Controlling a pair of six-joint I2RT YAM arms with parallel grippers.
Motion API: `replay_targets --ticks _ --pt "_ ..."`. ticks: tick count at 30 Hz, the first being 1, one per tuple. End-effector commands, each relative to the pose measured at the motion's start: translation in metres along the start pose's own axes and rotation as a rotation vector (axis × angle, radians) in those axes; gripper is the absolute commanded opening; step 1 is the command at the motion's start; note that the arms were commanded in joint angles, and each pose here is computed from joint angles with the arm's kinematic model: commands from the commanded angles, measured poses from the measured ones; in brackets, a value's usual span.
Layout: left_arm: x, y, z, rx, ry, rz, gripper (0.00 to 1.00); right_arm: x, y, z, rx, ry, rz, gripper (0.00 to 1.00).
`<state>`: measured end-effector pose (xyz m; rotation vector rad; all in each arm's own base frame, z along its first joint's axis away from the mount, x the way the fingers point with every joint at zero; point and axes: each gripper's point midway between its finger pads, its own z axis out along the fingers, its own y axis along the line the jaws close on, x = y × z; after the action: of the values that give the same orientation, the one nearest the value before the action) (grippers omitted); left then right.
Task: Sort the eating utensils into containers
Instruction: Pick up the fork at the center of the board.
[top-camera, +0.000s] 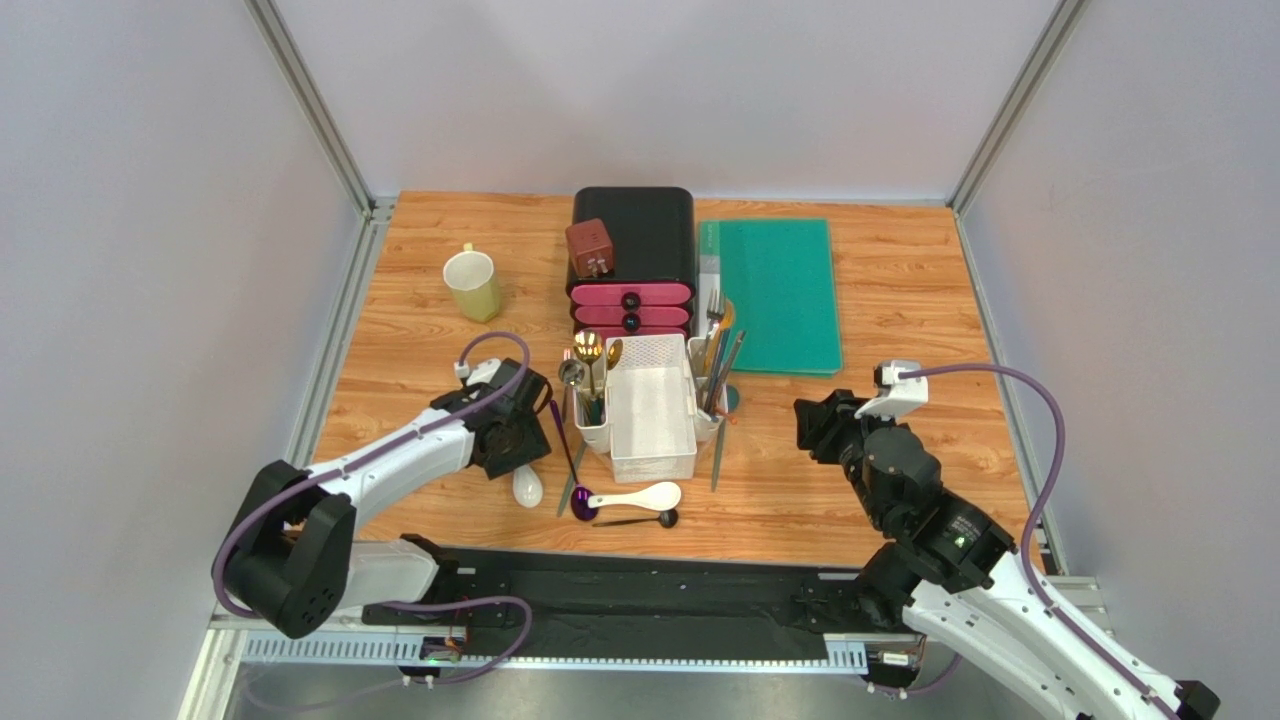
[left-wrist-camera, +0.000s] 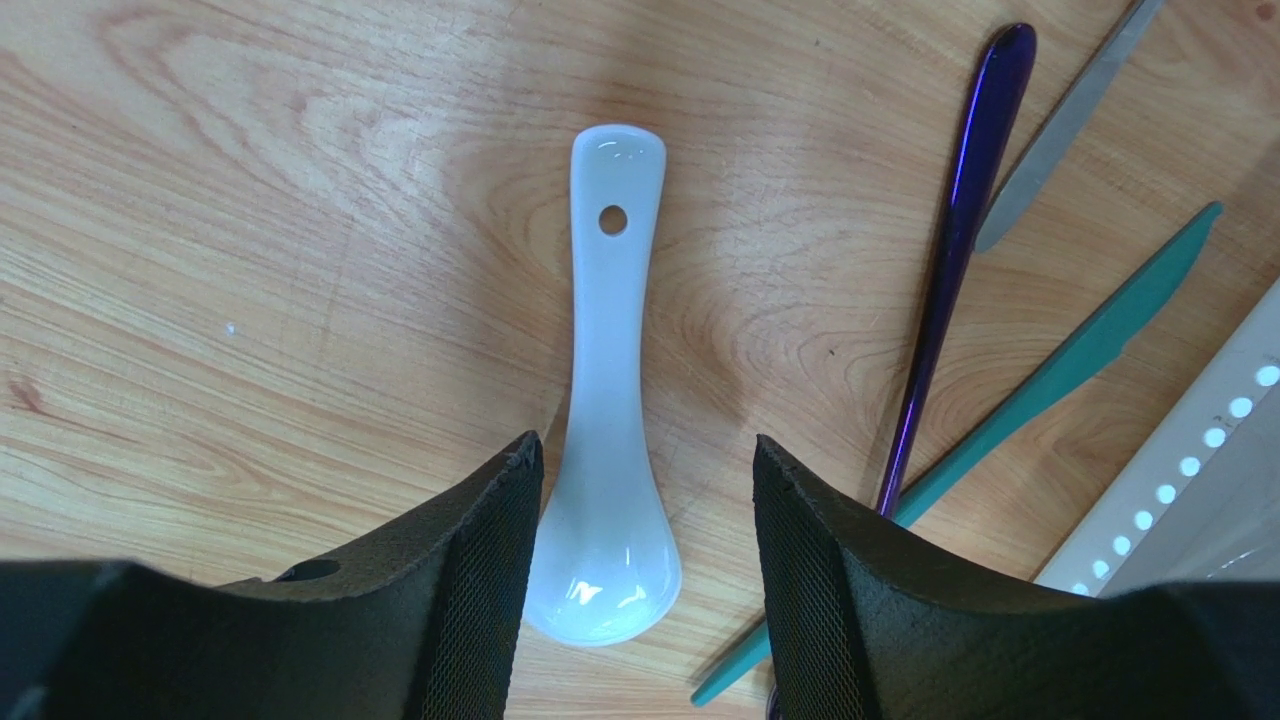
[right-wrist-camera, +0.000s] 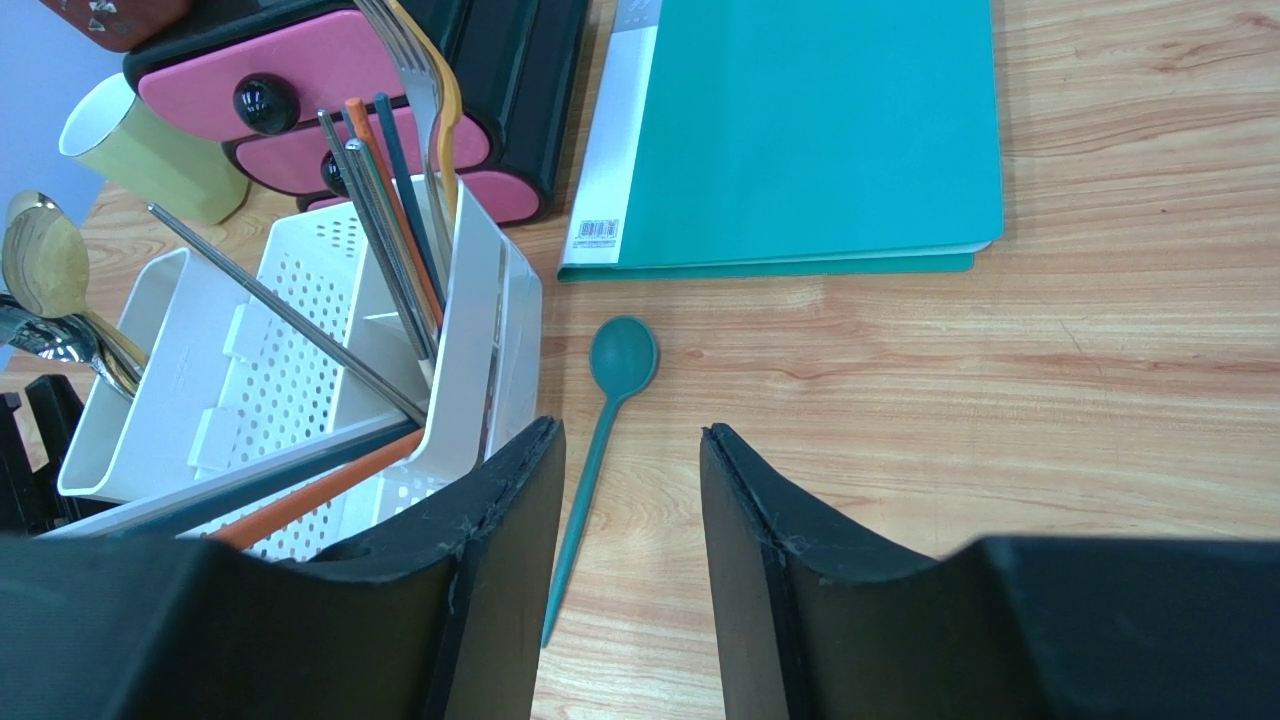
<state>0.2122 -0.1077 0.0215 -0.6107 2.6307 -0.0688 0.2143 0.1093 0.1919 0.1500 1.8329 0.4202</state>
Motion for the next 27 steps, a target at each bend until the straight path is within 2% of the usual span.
replay_targets --ticks 1,7,10,11,13,16,17,19,27 --pt "-0.003 -0.009 -0.006 0.034 0.043 -0.029 0.60 -0.011 0.003 -0.001 0.000 -0.031 0.023 0.44" --pt "0.001 -0.008 0.000 0.040 0.088 -0.026 0.58 -0.016 0.005 -0.003 -0.005 -0.043 0.027 0.43" --pt "0.002 -0.010 0.000 0.047 0.100 -0.015 0.51 -0.018 0.004 -0.003 -0.002 -0.047 0.025 0.43" --pt "0.003 -0.010 -0.001 0.048 0.105 -0.009 0.44 -0.018 0.004 -0.003 -0.001 -0.046 0.024 0.43" --pt "0.003 -0.010 -0.004 0.055 0.108 -0.002 0.38 -0.020 0.005 -0.004 -0.003 -0.050 0.027 0.44" --pt "0.003 -0.009 -0.008 0.061 0.111 0.018 0.19 -0.018 0.004 -0.003 0.000 -0.046 0.025 0.43" --pt "0.003 -0.009 -0.009 0.060 0.112 0.020 0.08 -0.018 0.003 -0.003 0.001 -0.048 0.027 0.44" --pt "0.003 -0.008 -0.011 0.063 0.109 0.030 0.00 -0.018 0.003 -0.003 0.001 -0.048 0.031 0.43" --pt "0.002 -0.004 -0.018 0.077 0.095 0.051 0.00 -0.014 0.003 -0.002 0.006 -0.040 0.035 0.43"
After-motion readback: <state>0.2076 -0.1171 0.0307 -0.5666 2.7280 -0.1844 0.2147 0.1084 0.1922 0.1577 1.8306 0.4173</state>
